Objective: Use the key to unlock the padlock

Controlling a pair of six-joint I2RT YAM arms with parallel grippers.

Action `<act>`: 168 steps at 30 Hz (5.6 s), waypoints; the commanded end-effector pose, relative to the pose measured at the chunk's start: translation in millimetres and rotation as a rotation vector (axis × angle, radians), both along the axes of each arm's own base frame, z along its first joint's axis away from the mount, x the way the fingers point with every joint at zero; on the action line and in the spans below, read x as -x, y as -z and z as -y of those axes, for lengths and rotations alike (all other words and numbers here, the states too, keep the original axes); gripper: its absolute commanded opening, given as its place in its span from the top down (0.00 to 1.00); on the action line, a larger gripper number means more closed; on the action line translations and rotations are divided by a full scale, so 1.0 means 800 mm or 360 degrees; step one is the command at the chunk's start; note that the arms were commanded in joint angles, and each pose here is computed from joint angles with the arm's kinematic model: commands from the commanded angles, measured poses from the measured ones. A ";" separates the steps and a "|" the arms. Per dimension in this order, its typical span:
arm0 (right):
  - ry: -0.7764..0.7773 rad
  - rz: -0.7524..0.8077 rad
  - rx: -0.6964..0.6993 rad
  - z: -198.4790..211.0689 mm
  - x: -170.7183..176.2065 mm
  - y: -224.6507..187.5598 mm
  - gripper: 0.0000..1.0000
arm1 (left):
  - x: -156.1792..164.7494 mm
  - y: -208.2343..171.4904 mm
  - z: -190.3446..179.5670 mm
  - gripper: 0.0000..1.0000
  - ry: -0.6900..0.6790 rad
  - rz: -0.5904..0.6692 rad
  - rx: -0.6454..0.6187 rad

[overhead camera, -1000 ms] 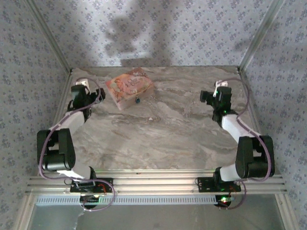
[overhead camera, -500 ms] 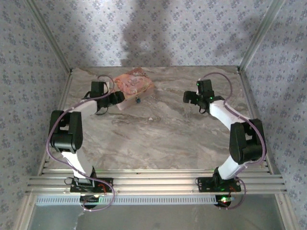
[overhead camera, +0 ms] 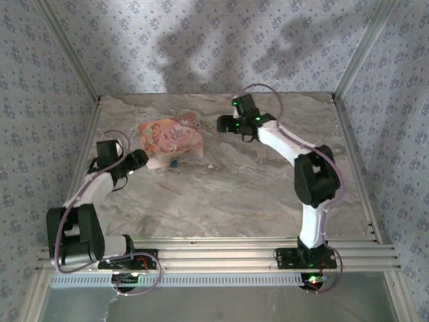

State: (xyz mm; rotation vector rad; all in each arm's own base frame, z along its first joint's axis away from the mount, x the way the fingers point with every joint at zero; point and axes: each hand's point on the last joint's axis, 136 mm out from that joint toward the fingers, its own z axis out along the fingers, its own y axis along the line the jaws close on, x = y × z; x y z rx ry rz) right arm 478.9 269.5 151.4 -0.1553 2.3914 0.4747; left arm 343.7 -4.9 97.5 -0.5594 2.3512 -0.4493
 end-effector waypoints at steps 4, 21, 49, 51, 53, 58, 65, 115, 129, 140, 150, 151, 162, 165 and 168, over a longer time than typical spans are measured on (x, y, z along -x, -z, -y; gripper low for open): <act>-0.0291 -0.0158 -0.0114 -0.133 0.026 0.034 0.24 | -0.011 -0.017 0.005 0.18 -0.0004 0.0146 0.0064; -0.0161 -0.0324 -0.0007 -0.067 0.065 0.081 0.38 | -0.064 0.011 0.137 0.38 0.0518 -0.0009 0.0431; 0.0355 -0.0354 0.0121 0.147 0.076 0.040 0.23 | -0.054 0.033 0.308 0.37 0.0781 -0.0131 0.0174; 0.0393 -0.0297 0.0133 0.156 0.066 0.020 0.17 | -0.060 0.022 0.296 0.35 0.0764 -0.0105 0.0128; 0.0451 -0.0236 0.0141 0.169 0.053 0.006 0.14 | -0.066 0.010 0.283 0.32 0.0744 -0.0098 0.0084; 0.0667 -0.0177 0.0079 0.207 0.016 -0.001 0.15 | -0.073 -0.023 0.269 0.26 0.0760 -0.0021 0.0014; 0.0862 -0.0218 0.0200 0.231 -0.047 0.035 0.24 | -0.080 -0.048 0.259 0.24 0.0778 0.0038 -0.0011; 0.0791 -0.0511 0.0339 0.271 -0.129 0.134 0.92 | -0.048 -0.039 0.220 0.22 0.0744 -0.0111 0.0074; 0.0593 -0.0669 0.0344 0.247 0.048 0.115 1.00 | -0.002 -0.084 0.200 0.20 0.0747 -0.0005 -0.0076; 0.0262 -0.0522 0.0374 0.137 0.214 0.071 1.00 | 0.018 -0.100 0.197 0.21 0.0729 0.0042 -0.0017; -0.0150 -0.0347 0.0272 -0.029 0.259 0.055 0.65 | 0.057 -0.046 0.202 0.24 0.0719 -0.0117 0.0132; -0.0183 -0.0354 0.0299 -0.036 0.261 0.058 0.55 | 0.061 -0.041 0.205 0.25 0.0730 -0.0146 0.0145; 0.0085 -0.0367 0.0200 0.035 0.259 0.053 0.45 | 0.105 0.010 0.259 0.41 0.0928 -0.0360 -0.0123; 0.0211 -0.0431 0.0163 0.070 0.269 0.071 0.46 | 0.117 0.026 0.288 0.50 0.0962 -0.0403 -0.0214; 0.0318 -0.0495 0.0126 0.099 0.282 0.089 0.46 | 0.136 0.044 0.330 0.53 0.1036 -0.0454 -0.0208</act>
